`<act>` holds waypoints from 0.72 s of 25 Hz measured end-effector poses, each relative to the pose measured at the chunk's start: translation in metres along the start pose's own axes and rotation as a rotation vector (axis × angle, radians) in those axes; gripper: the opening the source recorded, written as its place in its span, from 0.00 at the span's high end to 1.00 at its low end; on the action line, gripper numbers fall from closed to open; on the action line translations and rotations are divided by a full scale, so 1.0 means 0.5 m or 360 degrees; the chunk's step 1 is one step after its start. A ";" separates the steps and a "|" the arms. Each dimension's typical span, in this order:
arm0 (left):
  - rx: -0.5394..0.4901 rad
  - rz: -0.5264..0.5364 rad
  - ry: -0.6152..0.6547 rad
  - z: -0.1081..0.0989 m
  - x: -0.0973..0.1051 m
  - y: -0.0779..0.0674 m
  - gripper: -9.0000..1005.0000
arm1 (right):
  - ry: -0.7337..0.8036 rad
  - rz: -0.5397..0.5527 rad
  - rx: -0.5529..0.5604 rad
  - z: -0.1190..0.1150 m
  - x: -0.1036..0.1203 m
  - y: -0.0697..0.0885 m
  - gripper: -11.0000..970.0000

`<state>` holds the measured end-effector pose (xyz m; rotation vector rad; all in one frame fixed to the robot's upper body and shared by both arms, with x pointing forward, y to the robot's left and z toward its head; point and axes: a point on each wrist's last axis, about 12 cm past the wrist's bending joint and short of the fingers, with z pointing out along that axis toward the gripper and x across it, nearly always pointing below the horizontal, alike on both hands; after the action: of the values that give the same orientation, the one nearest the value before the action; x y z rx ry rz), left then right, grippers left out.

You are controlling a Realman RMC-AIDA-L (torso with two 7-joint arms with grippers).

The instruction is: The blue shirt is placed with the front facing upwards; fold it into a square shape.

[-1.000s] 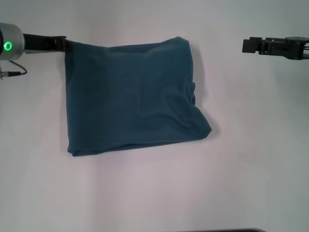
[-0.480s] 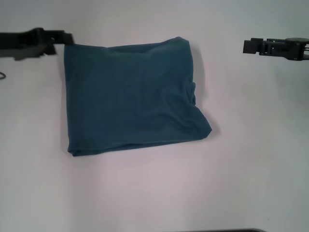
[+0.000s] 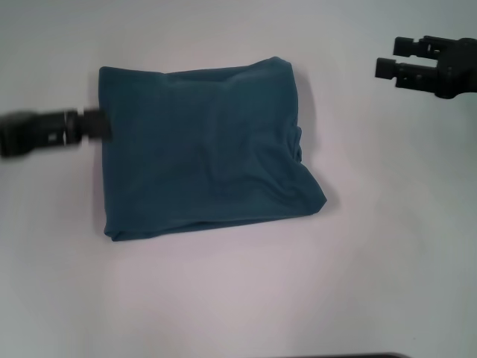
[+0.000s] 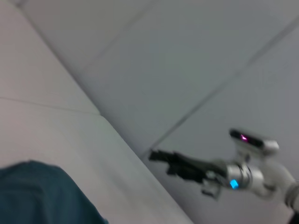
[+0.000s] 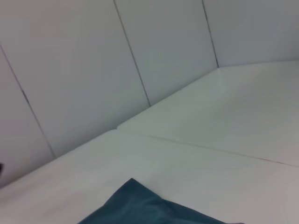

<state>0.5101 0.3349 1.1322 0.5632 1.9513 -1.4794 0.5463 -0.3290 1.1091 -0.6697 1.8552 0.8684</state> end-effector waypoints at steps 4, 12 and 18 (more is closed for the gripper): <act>0.0012 0.0160 0.0010 -0.010 0.072 -0.007 0.26 | 0.0019 -0.0174 -0.0106 0.034 0.022 0.029 0.26; 0.0001 0.0402 -0.0079 -0.005 0.159 -0.020 0.27 | 0.0126 -0.0276 -0.0480 0.097 0.087 0.097 0.27; 0.0050 0.0512 -0.0050 0.002 0.196 -0.029 0.28 | 0.0083 -0.0315 -0.0623 0.096 0.122 0.129 0.27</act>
<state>0.4303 0.3269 1.0741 0.8205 1.7206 -1.3080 0.4986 -0.2569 1.0568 -1.1072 1.6423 1.1004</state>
